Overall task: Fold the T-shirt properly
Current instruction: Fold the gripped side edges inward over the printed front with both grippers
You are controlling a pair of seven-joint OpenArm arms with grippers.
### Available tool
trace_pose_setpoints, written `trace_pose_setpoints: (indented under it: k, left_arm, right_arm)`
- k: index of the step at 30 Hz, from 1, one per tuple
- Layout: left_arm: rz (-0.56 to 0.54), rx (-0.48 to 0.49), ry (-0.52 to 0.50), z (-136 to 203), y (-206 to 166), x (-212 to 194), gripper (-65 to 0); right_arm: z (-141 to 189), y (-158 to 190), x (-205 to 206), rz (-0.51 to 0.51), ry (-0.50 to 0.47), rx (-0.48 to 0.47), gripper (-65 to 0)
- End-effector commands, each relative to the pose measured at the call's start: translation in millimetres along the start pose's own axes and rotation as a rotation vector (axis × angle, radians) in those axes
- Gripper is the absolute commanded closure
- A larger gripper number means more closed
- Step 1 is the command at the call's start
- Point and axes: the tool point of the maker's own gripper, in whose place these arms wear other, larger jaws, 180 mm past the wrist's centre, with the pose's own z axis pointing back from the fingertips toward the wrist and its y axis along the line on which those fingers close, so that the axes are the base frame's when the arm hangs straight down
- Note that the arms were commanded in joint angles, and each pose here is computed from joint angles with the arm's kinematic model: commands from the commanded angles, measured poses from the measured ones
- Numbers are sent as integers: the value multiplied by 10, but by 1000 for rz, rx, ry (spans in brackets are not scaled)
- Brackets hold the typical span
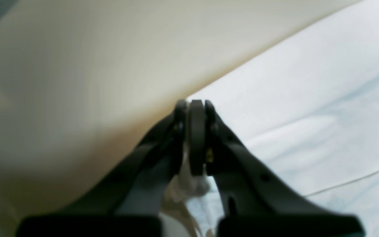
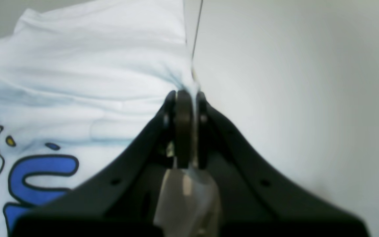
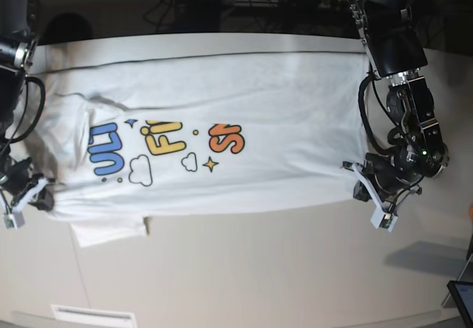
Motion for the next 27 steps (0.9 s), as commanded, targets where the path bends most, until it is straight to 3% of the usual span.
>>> trace_pose_setpoints:
  k: [1, 8, 17, 27]
  left_arm:
    - [-22, 19, -49, 87, 62, 152, 0]
    - [-26, 15, -13, 101, 2, -42, 0]
    - [-109, 58, -20, 383, -76, -59, 0]
    - [-134, 52, 29, 460, -181, -294, 0]
  right_arm:
    - [107, -138, 299, 22, -61, -30, -1]
    - [388, -291, 423, 28, -105, -94, -1]
    - [525, -198, 370, 118, -46, -110, -1]
    - [642, -161, 60, 174, 97, -130, -1]
